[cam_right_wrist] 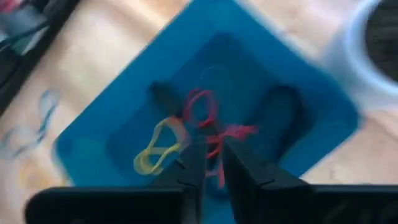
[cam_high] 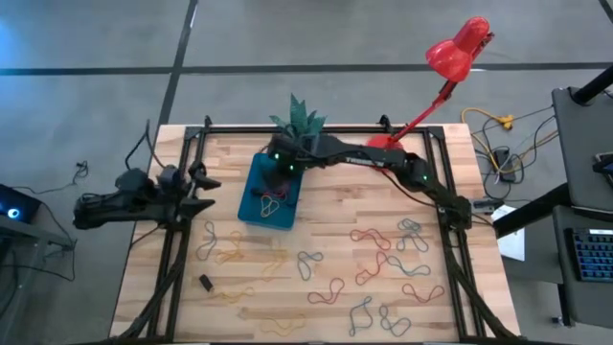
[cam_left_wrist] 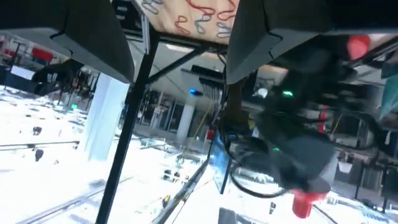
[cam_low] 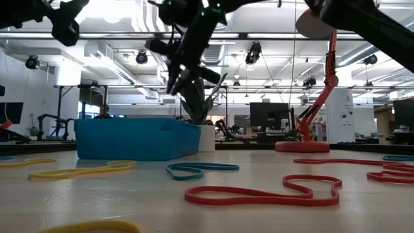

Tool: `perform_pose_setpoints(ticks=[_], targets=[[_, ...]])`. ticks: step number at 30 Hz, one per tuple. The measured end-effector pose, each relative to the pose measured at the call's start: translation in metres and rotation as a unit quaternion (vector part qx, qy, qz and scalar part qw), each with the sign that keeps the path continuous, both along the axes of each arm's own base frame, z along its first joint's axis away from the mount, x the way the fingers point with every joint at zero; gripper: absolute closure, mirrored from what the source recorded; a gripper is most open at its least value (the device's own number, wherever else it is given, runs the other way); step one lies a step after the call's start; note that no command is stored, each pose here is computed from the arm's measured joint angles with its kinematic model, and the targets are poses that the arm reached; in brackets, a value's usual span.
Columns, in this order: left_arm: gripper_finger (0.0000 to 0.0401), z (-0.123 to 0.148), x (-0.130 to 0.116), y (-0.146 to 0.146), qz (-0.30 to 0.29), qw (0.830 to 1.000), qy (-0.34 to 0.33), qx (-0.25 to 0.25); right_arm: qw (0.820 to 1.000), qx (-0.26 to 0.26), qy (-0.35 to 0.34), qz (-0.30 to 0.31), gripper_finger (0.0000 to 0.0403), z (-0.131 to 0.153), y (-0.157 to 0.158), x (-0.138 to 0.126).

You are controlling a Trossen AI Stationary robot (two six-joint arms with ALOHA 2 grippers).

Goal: Pick and place rubber bands into bin
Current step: Put the orange rubber band into the blue bin, then put the blue rubber band into the blue bin

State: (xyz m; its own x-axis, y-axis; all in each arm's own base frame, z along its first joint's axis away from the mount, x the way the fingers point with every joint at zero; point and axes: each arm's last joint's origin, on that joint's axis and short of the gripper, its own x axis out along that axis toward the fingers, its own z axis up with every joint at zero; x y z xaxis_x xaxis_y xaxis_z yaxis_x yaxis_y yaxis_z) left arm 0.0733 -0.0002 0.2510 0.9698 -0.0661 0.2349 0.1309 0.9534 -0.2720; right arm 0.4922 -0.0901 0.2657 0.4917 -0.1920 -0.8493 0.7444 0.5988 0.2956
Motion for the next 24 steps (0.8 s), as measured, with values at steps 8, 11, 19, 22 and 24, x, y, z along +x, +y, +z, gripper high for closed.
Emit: perform_pose_setpoints(ticks=[8, 11, 19, 22, 24], targets=[[0.0161, -0.015, 0.012, 0.0, -0.002, 0.997, 0.07, -0.015, 0.98, -0.051, 0.125, 0.143, 0.0254, 0.029, 0.059, -0.034], [0.0161, -0.017, 0.017, 0.001, -0.001, 0.996, 0.088, -0.016, 0.949, -0.062, 0.232, 0.204, 0.0226, 0.026, 0.092, -0.056], [0.0161, -0.024, 0.029, 0.001, -0.001, 0.991, 0.135, -0.018, 0.925, 0.051, 0.326, 0.186, 0.0233, -0.02, 0.143, -0.103], [0.0161, -0.027, 0.032, 0.001, -0.001, 0.989, 0.148, -0.019, 0.934, 0.07, 0.322, 0.136, 0.0245, -0.023, 0.158, -0.134], [0.0161, -0.028, 0.034, 0.001, -0.001, 0.988, 0.154, -0.019, 0.941, 0.085, 0.314, 0.09, 0.025, -0.02, 0.163, -0.16]])
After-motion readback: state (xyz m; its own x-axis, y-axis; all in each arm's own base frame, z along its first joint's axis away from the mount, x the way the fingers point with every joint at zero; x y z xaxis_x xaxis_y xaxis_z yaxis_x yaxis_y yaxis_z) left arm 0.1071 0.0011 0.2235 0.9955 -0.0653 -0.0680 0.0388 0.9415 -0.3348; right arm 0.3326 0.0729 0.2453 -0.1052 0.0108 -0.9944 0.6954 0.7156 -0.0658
